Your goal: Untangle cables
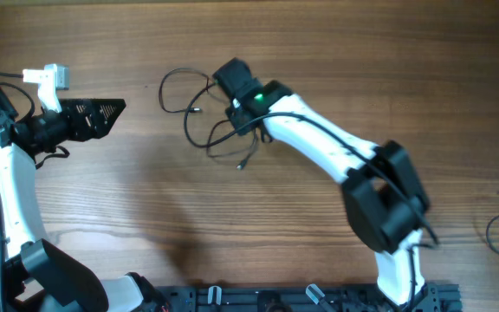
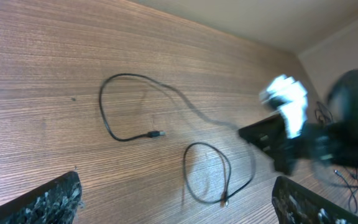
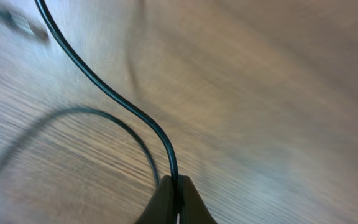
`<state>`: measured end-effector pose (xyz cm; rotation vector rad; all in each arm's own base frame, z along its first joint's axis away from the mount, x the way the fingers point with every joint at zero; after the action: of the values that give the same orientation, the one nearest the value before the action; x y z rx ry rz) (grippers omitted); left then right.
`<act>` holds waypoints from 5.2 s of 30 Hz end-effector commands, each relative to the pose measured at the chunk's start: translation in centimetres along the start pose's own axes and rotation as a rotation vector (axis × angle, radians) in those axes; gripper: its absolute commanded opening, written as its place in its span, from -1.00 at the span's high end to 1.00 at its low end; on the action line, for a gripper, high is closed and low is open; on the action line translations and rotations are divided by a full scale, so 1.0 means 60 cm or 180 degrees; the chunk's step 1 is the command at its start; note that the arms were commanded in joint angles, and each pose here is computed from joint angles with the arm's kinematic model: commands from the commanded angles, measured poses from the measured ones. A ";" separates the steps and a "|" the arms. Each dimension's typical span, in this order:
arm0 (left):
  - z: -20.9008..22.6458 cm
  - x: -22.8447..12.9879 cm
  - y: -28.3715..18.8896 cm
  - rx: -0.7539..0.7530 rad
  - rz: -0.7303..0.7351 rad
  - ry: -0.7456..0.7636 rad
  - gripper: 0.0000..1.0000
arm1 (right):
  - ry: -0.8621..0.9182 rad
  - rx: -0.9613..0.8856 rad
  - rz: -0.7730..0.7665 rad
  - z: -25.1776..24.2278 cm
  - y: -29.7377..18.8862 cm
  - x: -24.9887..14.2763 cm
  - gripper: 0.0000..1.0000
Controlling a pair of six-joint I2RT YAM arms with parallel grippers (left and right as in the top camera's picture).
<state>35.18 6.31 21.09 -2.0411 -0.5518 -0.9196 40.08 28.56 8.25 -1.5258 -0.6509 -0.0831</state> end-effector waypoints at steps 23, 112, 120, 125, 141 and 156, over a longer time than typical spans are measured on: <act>-0.015 0.008 0.001 -0.0240 -0.0125 -0.0172 -1.00 | 0.1926 -0.1204 -0.1857 -0.678 -0.407 0.125 0.92; -0.157 0.029 0.085 0.0274 0.0382 0.0515 -1.00 | 0.4917 -0.2524 -0.0356 -0.770 -0.568 -0.262 -1.00; -0.147 0.027 0.090 0.0500 0.0432 0.0406 -1.00 | 0.3796 -0.1408 -0.1227 -0.649 -0.674 -0.169 -1.00; -0.160 0.021 0.105 0.0741 0.0530 0.0433 -0.99 | 0.2601 -0.0769 -0.1420 -0.532 -0.684 -0.086 -0.99; -0.200 0.022 0.061 0.1264 0.0366 0.0624 -1.00 | 0.2029 -0.0308 -0.1559 -0.398 -0.437 -0.169 -0.99; -0.216 -0.180 0.021 0.1211 0.0017 0.0630 -1.00 | 0.2102 0.0144 -0.1792 -0.308 -0.327 -0.324 -0.99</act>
<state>24.23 -5.13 18.98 -1.5656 -0.6150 -0.9221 22.08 2.57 21.13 -1.1406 -0.5528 -0.9874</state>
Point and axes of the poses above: each gripper's point midway between its finger pads, its own y axis out along the fingers, its own z axis along the line the jaws close on, x = y × z, the point moved 2 cm from there along -y, back along the fingers, and after that the axes turned 10 degrees about y, right-handed, at the moved point
